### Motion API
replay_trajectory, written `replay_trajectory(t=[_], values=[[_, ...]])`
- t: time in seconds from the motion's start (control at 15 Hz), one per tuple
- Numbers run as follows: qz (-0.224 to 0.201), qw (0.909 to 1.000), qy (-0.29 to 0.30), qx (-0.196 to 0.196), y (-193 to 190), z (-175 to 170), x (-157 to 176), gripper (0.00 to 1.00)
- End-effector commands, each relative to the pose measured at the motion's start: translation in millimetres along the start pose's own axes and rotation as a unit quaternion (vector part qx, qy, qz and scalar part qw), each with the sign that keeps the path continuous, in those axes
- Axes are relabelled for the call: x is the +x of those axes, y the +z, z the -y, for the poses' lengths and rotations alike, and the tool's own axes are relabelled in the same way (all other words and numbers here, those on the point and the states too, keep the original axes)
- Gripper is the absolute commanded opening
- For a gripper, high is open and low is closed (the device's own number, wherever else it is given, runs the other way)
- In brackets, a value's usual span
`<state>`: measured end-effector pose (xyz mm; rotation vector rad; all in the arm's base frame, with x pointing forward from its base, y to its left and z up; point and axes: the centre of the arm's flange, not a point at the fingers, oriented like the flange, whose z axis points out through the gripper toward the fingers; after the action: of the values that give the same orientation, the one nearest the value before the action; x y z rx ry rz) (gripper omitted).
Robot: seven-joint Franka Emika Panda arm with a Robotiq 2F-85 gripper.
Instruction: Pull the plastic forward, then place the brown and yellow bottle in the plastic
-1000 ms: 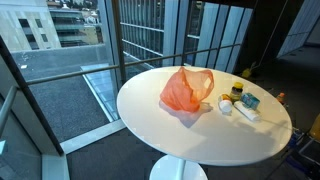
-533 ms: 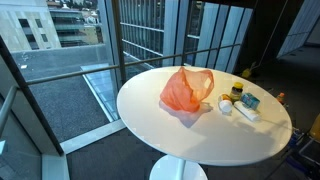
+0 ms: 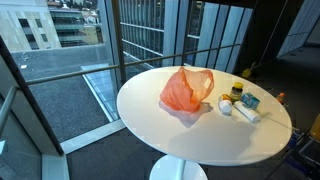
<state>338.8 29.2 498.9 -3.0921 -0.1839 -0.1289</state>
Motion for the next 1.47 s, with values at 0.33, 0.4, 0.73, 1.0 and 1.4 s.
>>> replay_trajectory(t=[0.33, 0.4, 0.73, 1.0, 1.4], values=[[-0.016, 0.9995, 0.005, -0.028, 19.5, 1.7, 98.7, 1.00], [-0.016, 0.9994, 0.006, -0.029, 25.4, 4.0, 107.8, 1.00], [-0.018, 0.9997, 0.000, -0.019, 45.3, 8.2, 112.3, 1.00], [-0.013, 0.9997, 0.000, -0.018, 51.4, 8.2, 115.9, 1.00], [-0.055, 0.9979, 0.013, -0.030, 68.8, 3.9, 139.3, 1.00]])
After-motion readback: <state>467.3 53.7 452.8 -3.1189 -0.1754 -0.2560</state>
